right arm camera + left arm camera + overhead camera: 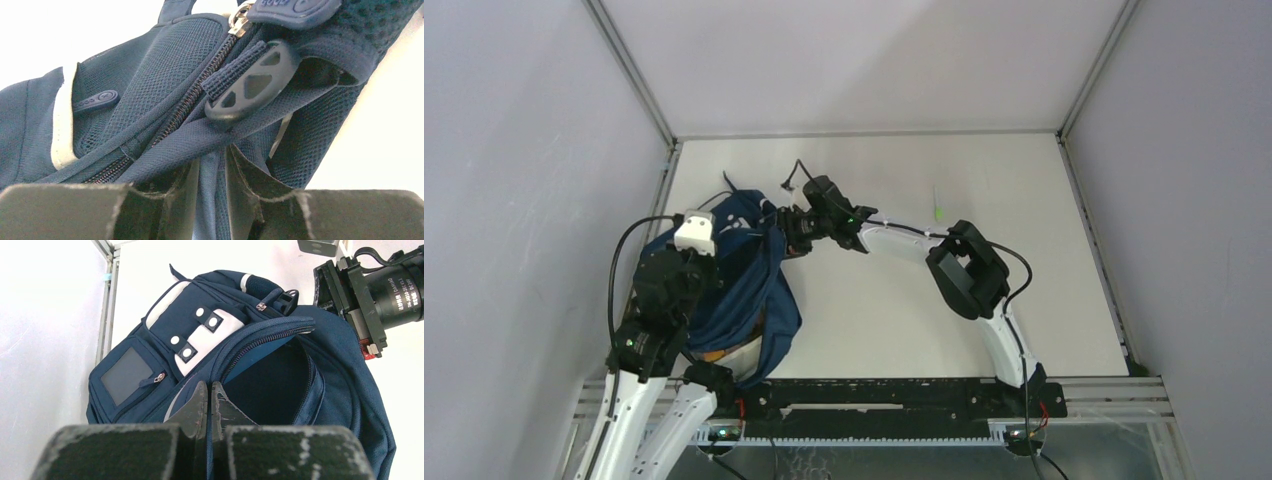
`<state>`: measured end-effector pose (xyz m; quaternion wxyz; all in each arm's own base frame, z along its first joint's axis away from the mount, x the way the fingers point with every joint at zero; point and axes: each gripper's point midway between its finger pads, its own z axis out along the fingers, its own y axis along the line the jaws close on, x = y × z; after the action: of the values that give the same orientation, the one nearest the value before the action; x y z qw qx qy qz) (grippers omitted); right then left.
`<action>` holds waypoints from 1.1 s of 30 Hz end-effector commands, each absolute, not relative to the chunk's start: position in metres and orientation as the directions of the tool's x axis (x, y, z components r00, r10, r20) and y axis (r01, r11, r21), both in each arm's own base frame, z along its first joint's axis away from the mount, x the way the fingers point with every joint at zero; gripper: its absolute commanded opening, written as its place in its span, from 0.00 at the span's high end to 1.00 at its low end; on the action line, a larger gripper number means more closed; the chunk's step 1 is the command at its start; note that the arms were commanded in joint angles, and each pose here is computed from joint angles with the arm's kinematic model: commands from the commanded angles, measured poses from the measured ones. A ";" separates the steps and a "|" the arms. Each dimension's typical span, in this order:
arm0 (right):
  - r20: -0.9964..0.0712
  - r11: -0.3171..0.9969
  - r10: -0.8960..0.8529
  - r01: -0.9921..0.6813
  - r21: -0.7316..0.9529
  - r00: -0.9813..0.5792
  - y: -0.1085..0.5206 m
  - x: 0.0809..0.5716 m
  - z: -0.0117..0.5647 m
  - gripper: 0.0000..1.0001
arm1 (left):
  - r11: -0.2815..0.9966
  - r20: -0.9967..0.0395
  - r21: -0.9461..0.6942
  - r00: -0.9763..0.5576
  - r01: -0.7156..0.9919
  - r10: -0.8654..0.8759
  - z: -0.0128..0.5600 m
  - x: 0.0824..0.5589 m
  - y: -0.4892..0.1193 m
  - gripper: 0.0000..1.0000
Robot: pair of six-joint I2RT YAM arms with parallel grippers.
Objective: Pack the student bag
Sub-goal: Adjust the student bag at the center of the board.
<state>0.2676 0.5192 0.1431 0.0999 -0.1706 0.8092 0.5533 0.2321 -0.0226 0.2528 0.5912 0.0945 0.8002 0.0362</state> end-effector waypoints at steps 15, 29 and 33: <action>-0.386 0.373 -0.311 -0.485 0.791 -0.868 0.557 0.221 0.096 0.67 | 0.990 -0.968 0.135 -0.220 -0.040 0.123 0.260 0.254 -0.004 1.00; -0.397 0.355 -0.161 -0.428 0.831 -0.904 0.516 0.241 0.123 0.73 | 0.893 -0.957 -0.078 -0.284 0.443 0.057 0.239 0.286 -0.121 1.00; -0.404 0.334 -0.161 -0.435 0.836 -0.901 0.514 0.231 0.136 0.73 | 0.851 -0.964 -0.092 -0.260 0.517 0.054 0.248 0.291 -0.150 1.00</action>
<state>0.2737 0.4886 0.0531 0.1273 -0.1259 0.8681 0.4630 0.2803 -0.0830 0.1915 0.5203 0.1340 0.8403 -0.0721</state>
